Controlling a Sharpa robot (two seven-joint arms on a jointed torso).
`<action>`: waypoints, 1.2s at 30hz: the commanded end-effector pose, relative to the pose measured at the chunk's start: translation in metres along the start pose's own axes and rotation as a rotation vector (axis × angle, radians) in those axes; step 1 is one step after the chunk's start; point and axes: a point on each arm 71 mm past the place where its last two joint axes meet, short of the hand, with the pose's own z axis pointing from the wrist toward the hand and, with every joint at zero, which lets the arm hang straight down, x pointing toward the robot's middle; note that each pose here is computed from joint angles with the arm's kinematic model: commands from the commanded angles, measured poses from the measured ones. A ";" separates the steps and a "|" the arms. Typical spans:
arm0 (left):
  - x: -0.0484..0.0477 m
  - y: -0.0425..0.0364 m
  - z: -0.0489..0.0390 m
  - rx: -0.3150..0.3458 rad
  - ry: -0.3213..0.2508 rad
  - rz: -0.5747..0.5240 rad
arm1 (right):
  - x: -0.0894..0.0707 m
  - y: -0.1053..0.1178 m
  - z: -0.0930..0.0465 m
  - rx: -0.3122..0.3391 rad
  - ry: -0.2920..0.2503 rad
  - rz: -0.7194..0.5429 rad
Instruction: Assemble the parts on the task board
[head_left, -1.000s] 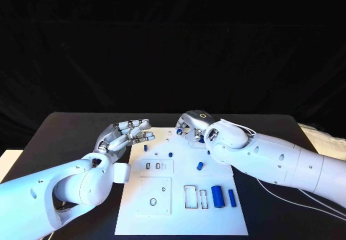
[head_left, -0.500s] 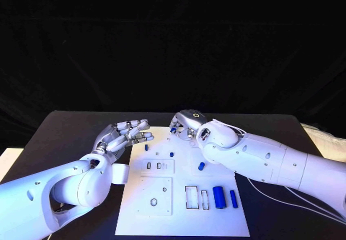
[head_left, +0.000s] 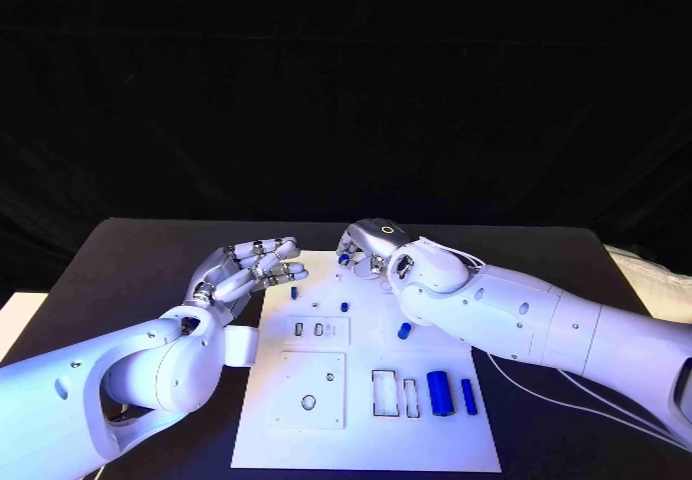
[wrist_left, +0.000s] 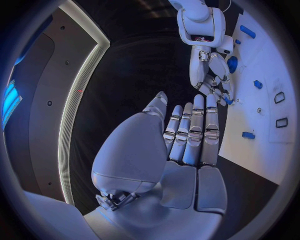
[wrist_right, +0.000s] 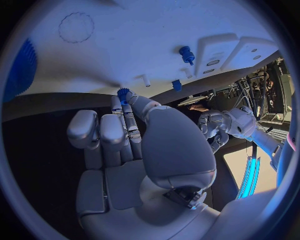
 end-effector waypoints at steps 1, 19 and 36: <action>0.0021 -0.0012 0.0004 0.006 0.013 -0.010 | 0.003 -0.001 0.001 0.009 0.028 -0.019; 0.0006 -0.0010 0.0000 -0.001 0.012 -0.009 | -0.006 -0.006 -0.012 0.016 -0.031 0.038; -0.0047 -0.0013 -0.0007 -0.004 0.004 -0.009 | -0.039 -0.078 -0.077 0.270 0.078 0.186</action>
